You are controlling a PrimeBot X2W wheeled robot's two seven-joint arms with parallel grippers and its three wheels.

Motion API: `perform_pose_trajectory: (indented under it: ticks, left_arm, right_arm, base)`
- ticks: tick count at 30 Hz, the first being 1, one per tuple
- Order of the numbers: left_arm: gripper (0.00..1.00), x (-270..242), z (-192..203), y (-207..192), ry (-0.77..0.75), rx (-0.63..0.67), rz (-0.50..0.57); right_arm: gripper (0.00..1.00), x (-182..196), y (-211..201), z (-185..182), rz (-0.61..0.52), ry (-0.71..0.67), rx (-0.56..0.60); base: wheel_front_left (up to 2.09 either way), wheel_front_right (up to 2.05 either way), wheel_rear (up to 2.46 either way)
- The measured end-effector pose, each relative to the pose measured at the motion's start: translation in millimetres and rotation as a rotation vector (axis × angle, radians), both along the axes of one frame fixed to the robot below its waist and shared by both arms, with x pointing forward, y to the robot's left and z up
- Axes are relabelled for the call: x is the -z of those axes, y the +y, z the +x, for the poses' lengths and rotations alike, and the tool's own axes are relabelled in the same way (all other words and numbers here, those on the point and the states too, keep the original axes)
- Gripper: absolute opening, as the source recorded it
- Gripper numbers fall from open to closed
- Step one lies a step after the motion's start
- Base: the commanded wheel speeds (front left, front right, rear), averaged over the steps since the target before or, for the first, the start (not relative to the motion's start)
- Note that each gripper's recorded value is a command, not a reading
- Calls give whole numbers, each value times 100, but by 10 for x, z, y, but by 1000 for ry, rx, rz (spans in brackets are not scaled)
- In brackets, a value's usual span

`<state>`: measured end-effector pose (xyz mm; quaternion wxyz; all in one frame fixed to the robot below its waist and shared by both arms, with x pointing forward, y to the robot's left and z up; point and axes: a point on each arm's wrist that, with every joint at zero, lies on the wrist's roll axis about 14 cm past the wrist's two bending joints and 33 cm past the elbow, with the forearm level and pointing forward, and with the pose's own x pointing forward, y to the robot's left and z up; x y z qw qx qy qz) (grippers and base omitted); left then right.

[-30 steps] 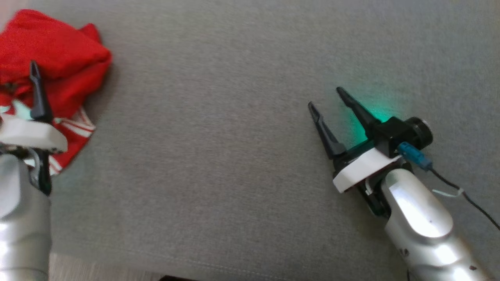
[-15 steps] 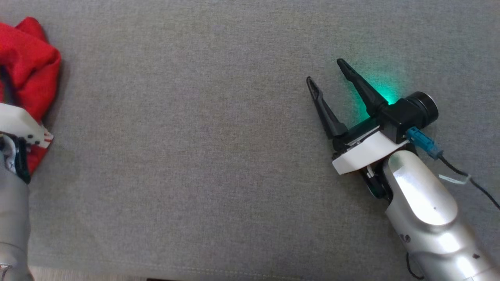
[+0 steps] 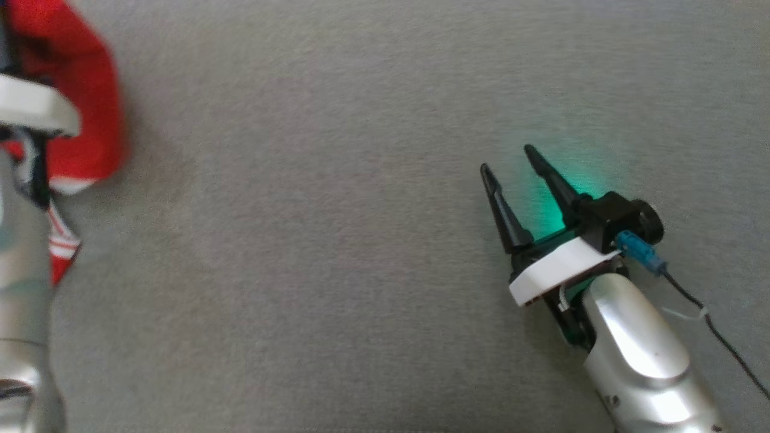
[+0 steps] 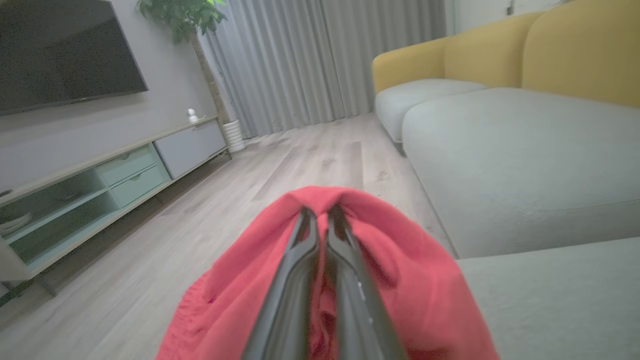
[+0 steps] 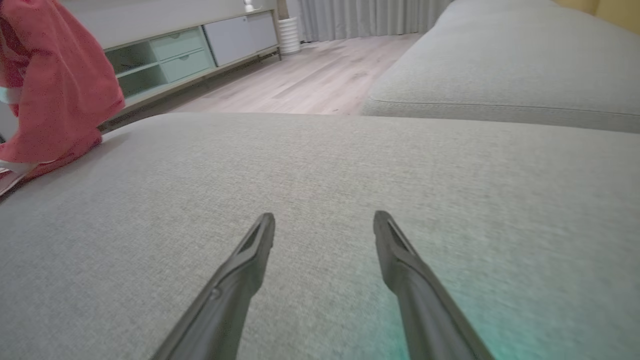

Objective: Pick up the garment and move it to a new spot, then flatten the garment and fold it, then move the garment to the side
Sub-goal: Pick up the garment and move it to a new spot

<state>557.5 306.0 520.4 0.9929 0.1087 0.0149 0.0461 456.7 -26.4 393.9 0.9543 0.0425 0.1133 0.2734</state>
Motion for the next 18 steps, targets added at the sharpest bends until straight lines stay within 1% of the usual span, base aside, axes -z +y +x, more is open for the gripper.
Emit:
perform_pose_trajectory:
  ticks: [3, 5, 9, 11, 12, 14, 18]
  left_arm:
    - [0, -204, 159, -560, -72, 135, -18]
    - [0, -296, 225, -1002, -110, 225, -65]
    - [0, -294, 225, -1905, -117, 430, -133]
    - [0, -194, 149, -2346, -86, 530, -166]
    - [0, -91, 26, -2803, -51, 634, -211]
    - [0, -8, -140, -3267, -16, 746, -242]
    - [0, -45, -548, -4115, 15, 956, -336]
  right_arm:
    - [100, -87, -117, -67, 3, -8, 39]
    - [100, -169, -202, -98, 1, -23, 63]
    - [100, -313, -404, -173, -10, -53, 118]
    - [100, -378, -532, -213, -14, -65, 153]
    - [100, -424, -687, -263, -22, -72, 195]
    - [100, -467, -852, -319, -29, -77, 240]
    - [100, -518, -1159, -465, -49, -80, 327]
  base:
    - [0, 0, 0]
    - [0, 0, 0]
    - [0, 0, 0]
    - [0, 0, 0]
    - [0, 0, 0]
    - [0, 0, 0]
    - [0, 0, 0]
